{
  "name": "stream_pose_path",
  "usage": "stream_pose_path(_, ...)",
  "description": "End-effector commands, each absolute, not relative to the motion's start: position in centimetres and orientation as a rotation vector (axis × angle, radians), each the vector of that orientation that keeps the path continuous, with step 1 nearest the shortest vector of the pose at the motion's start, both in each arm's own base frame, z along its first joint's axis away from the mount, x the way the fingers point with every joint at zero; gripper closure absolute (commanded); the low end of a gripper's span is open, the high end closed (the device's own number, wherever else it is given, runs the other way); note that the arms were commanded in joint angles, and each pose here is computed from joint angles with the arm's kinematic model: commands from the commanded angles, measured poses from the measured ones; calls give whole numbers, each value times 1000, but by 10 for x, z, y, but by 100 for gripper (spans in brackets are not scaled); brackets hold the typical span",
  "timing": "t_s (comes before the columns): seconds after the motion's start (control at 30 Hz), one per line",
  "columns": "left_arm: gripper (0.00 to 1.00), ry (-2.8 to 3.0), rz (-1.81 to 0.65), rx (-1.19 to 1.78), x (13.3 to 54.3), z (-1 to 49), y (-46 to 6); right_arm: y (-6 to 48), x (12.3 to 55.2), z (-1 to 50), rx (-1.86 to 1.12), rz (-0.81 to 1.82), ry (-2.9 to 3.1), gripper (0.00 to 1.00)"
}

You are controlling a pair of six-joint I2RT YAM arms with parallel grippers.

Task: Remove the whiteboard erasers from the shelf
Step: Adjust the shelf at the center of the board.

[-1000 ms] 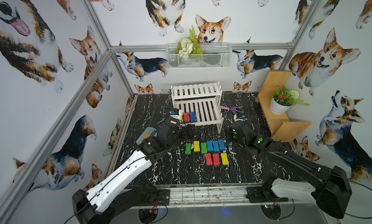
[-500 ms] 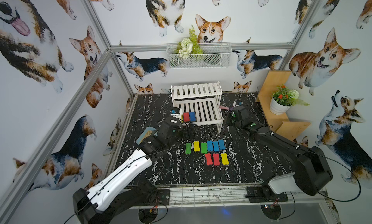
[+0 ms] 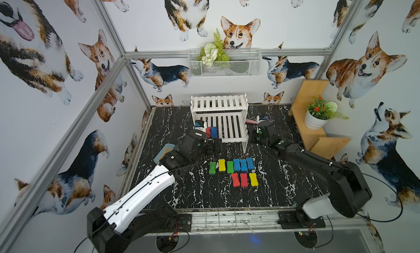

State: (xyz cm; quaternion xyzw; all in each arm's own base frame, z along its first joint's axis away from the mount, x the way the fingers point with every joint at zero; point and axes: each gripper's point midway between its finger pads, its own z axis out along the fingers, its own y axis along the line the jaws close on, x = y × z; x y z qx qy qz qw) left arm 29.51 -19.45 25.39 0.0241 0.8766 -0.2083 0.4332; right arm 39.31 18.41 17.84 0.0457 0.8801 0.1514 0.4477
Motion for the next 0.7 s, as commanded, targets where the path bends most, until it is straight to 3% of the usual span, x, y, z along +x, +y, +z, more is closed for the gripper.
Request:
stream_pose_path(0.0, 3, 2159, -524, 94, 300, 261, -200, 187, 396, 193, 134, 390, 2137, 57)
stream_pose_path(0.2, 13, 2165, -485, 143, 315, 263, -210, 164, 384, 212, 153, 302, 2097, 48)
stream_pose_path(0.33, 33, 2194, -448, 184, 332, 253, -224, 155, 369, 221, 139, 313, 2059, 43)
stream_pose_path(0.4, 38, 2206, -430, 187, 341, 246, -228, 149, 361, 223, 145, 320, 2038, 41)
stream_pose_path(0.67, 41, 2266, -405, 103, 376, 217, -219, 139, 343, 210, 168, 333, 2055, 38)
